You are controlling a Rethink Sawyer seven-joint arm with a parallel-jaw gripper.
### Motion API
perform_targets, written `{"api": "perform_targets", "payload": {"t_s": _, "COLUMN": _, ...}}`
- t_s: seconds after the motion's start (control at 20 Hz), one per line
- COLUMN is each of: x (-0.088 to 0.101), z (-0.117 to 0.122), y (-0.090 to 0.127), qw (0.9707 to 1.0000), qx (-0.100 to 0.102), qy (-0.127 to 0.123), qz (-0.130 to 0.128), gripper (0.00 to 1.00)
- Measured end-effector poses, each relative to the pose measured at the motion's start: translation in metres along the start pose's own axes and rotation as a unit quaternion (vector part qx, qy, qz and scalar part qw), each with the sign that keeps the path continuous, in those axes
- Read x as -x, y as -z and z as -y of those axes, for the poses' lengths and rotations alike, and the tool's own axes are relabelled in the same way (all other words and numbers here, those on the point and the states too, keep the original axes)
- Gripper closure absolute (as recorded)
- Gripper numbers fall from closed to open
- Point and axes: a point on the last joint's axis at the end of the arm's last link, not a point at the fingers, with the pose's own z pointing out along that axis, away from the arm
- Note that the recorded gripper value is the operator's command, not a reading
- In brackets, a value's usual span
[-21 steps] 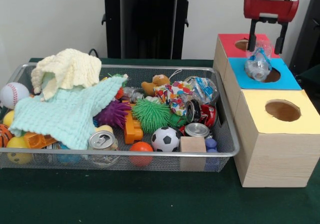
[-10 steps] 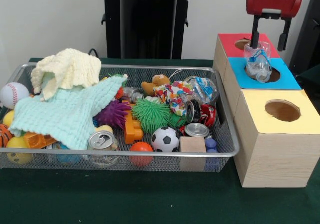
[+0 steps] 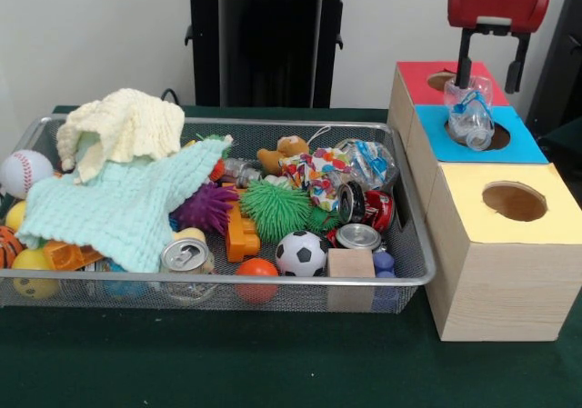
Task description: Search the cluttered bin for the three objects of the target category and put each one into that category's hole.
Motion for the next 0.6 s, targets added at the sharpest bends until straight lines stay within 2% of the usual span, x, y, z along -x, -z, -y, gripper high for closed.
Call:
{"api": "perform_targets", "payload": {"t_s": 0.3, "x": 0.0, "z": 0.0003, "y": -0.0002, "qw": 1.0, "qx": 0.0, "qy": 0.0, "qz": 0.0, "gripper": 0.0}}
{"api": "perform_targets", "payload": {"t_s": 0.35, "x": -0.0002, "z": 0.0003, "y": -0.0005, "qw": 1.0, "qx": 0.0, "qy": 0.0, "qz": -0.001, "gripper": 1.0}}
{"api": "perform_targets", "payload": {"t_s": 0.6, "x": -0.0003, "z": 0.0004, "y": -0.0007, "qw": 1.0, "qx": 0.0, "qy": 0.0, "qz": -0.001, "gripper": 1.0}}
